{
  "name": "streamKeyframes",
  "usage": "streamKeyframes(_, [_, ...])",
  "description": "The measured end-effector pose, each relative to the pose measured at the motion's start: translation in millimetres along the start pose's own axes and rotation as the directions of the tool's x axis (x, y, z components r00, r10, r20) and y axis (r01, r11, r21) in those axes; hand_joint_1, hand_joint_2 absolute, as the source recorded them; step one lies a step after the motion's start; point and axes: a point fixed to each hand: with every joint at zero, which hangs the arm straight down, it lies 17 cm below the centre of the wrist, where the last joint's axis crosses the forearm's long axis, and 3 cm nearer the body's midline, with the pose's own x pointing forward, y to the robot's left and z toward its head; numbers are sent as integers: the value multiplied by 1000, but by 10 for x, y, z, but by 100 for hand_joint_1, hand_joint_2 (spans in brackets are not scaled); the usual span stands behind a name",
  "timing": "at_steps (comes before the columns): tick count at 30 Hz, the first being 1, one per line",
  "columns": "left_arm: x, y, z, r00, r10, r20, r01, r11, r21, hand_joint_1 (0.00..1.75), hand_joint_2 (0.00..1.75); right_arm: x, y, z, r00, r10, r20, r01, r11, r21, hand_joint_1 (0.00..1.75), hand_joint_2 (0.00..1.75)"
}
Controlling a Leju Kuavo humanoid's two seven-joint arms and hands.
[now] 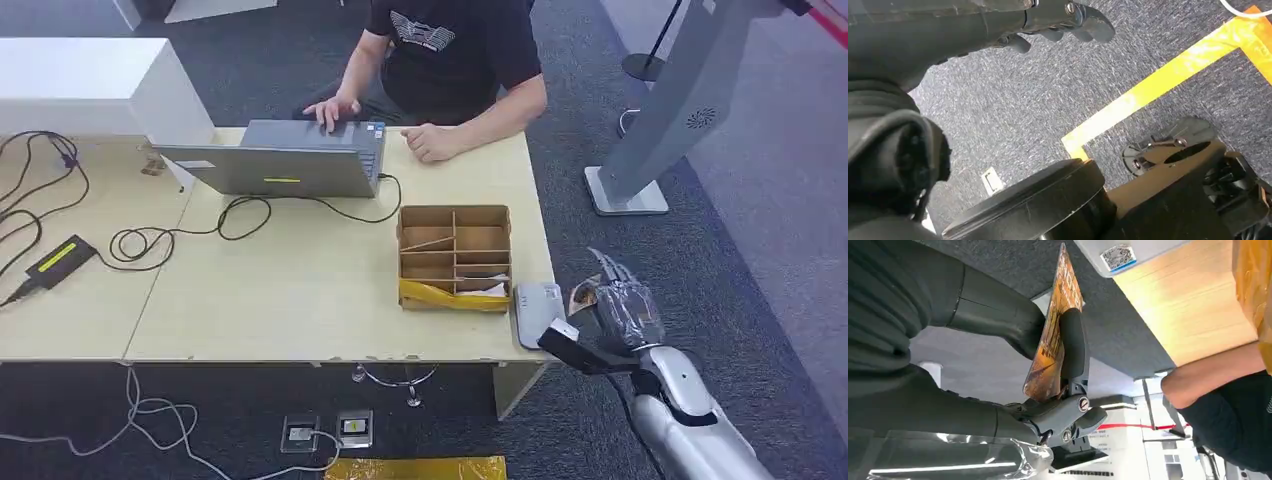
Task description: Pass the card to the sensor for recognition and then transmit it.
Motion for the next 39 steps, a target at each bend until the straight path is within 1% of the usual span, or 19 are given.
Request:
streamKeyframes(7, [9, -11, 2, 1000, 0, 11, 0, 1000, -2, 0, 0, 50, 53, 27, 1000, -27, 10, 27, 1000, 7, 175, 175])
streamKeyframes(18, [-5, -14, 2, 1000, -4, 10, 4, 1000, -2, 0, 0, -141, 195, 113, 999, -36, -33, 37, 998, 41, 175, 175])
streamKeyframes(23, [-8, -4, 0, 1000, -17, 12, 17, 1000, 0, 0, 0, -336, 291, 192, 995, -52, -89, 58, 997, 57, 175, 175])
streamKeyframes(28, [-12, 34, -7, 1000, -27, 15, 27, 1000, 3, 0, 0, -530, 408, 318, 990, -59, -127, 68, 995, 70, 175, 175])
streamKeyframes(32, [15, 54, -10, 999, -37, 25, 37, 999, 6, 0, 0, -611, 491, 377, 988, -59, -145, 72, 994, 86, 175, 175])
streamKeyframes(39, [59, 48, -9, 997, -70, 39, 70, 998, 0, 0, 0, -729, 460, 366, 982, -51, -180, 65, 995, 74, 175, 175])
